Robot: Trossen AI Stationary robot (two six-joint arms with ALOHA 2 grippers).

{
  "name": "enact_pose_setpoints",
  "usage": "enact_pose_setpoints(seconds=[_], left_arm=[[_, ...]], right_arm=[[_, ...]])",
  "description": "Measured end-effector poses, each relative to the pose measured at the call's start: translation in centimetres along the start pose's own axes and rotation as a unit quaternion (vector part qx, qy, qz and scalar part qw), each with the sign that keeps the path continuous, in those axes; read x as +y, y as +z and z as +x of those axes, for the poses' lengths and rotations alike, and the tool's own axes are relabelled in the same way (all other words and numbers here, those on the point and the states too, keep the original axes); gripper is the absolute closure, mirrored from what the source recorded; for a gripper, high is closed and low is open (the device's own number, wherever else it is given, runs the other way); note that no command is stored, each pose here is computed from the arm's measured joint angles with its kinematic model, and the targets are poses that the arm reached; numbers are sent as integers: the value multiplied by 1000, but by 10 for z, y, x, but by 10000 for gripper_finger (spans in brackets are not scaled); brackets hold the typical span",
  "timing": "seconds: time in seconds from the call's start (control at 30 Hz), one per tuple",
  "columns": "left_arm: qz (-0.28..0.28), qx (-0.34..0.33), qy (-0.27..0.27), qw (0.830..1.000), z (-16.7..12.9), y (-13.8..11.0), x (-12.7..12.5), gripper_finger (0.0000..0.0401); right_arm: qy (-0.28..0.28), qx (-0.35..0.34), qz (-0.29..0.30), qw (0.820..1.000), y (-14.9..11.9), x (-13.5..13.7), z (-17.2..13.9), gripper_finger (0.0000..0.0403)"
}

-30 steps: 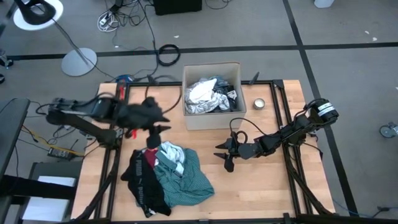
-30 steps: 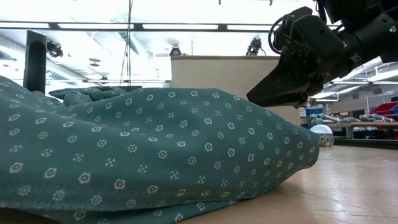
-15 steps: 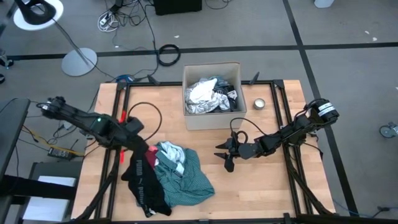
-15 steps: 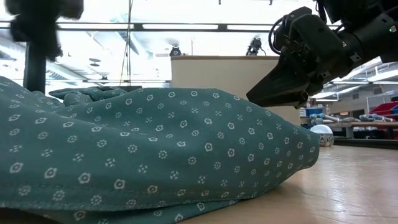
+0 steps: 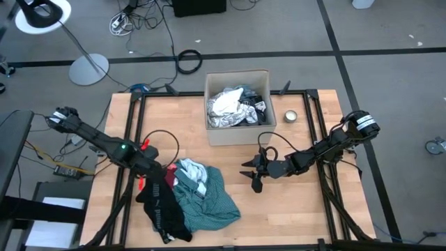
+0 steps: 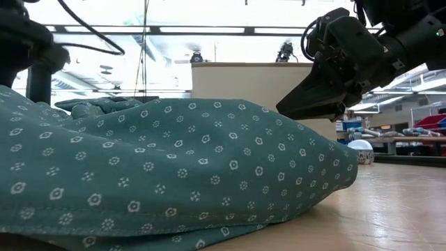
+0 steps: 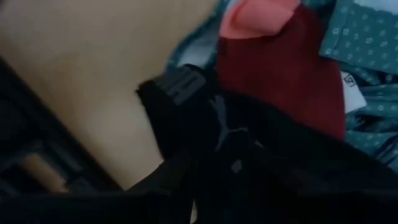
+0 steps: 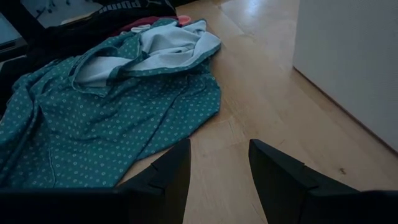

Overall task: Sort clothes
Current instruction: Put the black boxer into the bin

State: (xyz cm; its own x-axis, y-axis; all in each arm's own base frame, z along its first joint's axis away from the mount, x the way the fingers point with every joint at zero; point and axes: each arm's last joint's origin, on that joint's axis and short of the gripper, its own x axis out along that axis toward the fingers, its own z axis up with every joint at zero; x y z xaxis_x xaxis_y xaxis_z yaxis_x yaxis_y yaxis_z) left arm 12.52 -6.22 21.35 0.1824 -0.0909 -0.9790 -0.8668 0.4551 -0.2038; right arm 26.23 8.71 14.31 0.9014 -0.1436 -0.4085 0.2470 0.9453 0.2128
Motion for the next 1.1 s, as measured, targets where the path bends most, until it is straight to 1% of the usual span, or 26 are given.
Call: enact_pose_setpoints(seconds=[0.1,0.27,0.53,0.63,0.73,0.83,1.0,1.1], left_arm=[[-10,6,-12,1000,6,-1,-1,270],[-33,17,6,999,10,-2,3,270],[-57,33,5,998,10,-3,3,270],[-57,33,-7,998,10,-3,0,270],[-45,27,-42,998,10,-2,-6,270],[-36,14,-57,998,9,-2,-9,270],[-35,12,-47,998,11,-1,-9,281],[-46,31,-14,998,15,-3,-7,295]], right_arm=[[0,0,0,1000,0,0,0,238],[0,0,0,1000,0,0,0,238],[0,0,0,1000,0,0,0,238],[0,1,0,1000,0,0,0,238],[0,0,-1,1000,0,0,0,238],[0,0,-4,1000,0,0,0,238],[0,0,-4,1000,0,0,0,238],[0,0,-4,1000,0,0,0,238]])
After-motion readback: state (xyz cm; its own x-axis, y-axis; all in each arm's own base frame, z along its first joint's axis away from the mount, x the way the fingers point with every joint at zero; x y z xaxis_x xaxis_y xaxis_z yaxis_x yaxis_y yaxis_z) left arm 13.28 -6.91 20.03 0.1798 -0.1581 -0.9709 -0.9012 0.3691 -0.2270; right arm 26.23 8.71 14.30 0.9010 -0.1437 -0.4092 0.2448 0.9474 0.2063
